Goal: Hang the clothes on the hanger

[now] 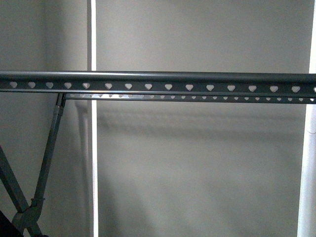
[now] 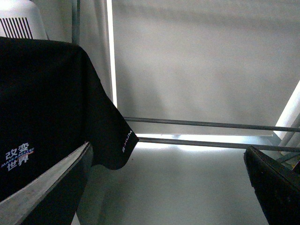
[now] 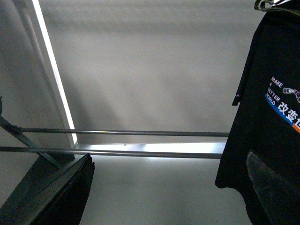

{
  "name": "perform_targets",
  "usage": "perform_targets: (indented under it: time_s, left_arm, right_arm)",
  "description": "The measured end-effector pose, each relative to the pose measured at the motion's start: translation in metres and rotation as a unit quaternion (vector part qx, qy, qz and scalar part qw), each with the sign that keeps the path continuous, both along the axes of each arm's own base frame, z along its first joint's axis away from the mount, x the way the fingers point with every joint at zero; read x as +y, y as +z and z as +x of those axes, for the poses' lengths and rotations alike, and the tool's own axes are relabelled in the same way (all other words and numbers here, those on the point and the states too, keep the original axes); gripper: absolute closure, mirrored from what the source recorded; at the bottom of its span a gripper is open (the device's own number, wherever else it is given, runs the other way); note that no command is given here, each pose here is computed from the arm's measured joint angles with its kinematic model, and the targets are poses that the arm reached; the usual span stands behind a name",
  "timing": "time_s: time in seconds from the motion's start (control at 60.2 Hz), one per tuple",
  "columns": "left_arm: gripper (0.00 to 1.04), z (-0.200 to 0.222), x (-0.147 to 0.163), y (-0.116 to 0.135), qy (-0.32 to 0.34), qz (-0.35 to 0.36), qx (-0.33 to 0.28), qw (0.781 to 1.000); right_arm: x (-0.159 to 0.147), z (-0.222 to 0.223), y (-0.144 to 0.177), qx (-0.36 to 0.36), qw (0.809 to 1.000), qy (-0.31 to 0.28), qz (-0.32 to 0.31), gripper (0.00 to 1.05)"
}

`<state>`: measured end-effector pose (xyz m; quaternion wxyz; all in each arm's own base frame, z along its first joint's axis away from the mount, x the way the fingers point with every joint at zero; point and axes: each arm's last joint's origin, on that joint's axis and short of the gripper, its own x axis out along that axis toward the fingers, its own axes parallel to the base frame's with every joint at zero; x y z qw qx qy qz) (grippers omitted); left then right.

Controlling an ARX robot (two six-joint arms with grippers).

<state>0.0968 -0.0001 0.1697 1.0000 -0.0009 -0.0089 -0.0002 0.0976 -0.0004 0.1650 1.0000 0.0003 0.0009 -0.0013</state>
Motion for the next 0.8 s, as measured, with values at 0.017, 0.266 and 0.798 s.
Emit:
perform_targets:
  time_s: [0.017,0.266,0.798]
  left_arm:
    - [0.07,0.000,0.000,0.000,0.000,0.000,0.000,1.000]
    - [0.07,0.000,0.000,0.000,0.000,0.000,0.000,1.000]
    - [0.07,0.079,-0.076,0.087,-0.333,0.050,0.046,0.941]
  right_arm:
    - [0.000,0.000,0.000,0.000,1.000,0.000,0.000,0.07]
    - [0.000,0.000,0.000,0.000,1.000,0.000,0.000,0.07]
    - [0.000,0.000,0.000,0.000,1.000,0.001,0.000,0.07]
